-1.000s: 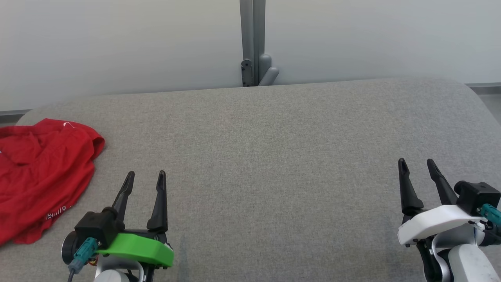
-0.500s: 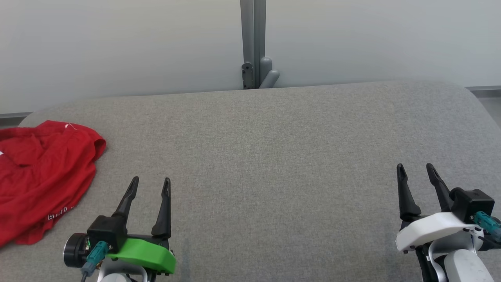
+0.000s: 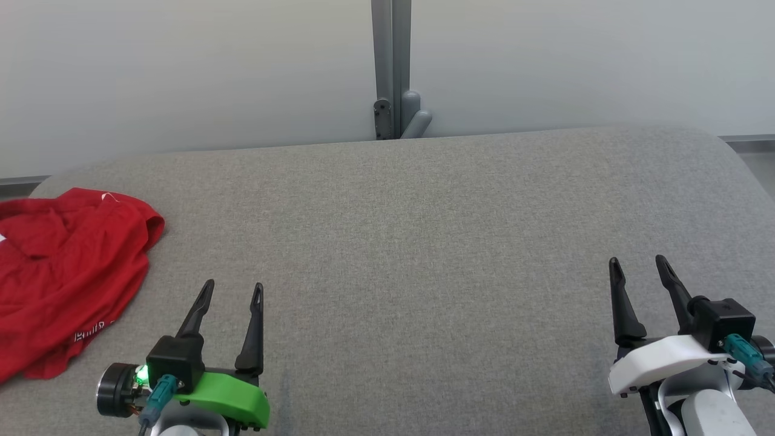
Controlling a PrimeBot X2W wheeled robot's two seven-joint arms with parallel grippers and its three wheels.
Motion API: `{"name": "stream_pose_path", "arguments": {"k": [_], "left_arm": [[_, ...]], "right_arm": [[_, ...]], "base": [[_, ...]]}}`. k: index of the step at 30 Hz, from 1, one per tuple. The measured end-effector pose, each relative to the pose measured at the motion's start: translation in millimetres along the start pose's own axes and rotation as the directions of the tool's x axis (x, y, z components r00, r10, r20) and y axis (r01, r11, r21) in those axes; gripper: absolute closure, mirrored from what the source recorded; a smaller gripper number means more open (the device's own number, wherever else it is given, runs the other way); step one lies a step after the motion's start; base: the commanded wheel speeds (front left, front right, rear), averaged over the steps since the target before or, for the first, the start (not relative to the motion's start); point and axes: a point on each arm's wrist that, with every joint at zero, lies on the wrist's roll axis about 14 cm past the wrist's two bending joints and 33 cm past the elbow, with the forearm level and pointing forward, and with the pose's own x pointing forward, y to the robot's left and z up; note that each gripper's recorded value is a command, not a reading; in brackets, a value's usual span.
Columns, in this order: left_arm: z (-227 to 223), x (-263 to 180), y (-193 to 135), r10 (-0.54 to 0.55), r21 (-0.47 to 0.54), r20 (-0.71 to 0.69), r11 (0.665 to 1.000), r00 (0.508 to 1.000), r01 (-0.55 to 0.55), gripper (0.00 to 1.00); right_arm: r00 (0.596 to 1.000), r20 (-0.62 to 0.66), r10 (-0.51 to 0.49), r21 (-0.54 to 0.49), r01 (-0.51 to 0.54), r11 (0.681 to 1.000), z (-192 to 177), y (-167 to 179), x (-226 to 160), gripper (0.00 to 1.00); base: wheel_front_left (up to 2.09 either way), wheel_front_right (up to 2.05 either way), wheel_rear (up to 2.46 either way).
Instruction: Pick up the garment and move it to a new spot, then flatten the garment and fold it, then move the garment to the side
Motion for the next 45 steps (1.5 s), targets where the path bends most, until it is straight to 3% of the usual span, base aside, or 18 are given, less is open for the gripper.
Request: {"name": "stream_pose_path", "arguments": {"k": [27, 37, 45], "left_arm": [[3.0, -0.2, 11.9, 0.048, 0.001, 0.008, 0.999, 0.999, -0.048, 0.0], [9.6, -5.3, 32.1, 0.115, 0.004, 0.027, 0.993, 0.993, -0.115, 0.0], [27.9, -21.4, 74.0, 0.246, -0.002, 0.08, 0.969, 0.966, -0.246, 0.0]], "right_arm": [[1.0, 0.005, -0.013, 0.037, 0.013, 0.999, -3.6, 1.7, -0.4, 0.0], [0.999, -0.005, 0.049, 0.042, -0.049, 0.998, -7.9, 21.9, 11.8, 0.0], [0.984, -0.012, 0.176, 0.058, -0.175, 0.983, -13.0, 67.0, 32.4, 0.0]], "base": [[0.0, 0.0, 0.0], [0.0, 0.0, 0.0], [0.0, 0.0, 0.0]]}}
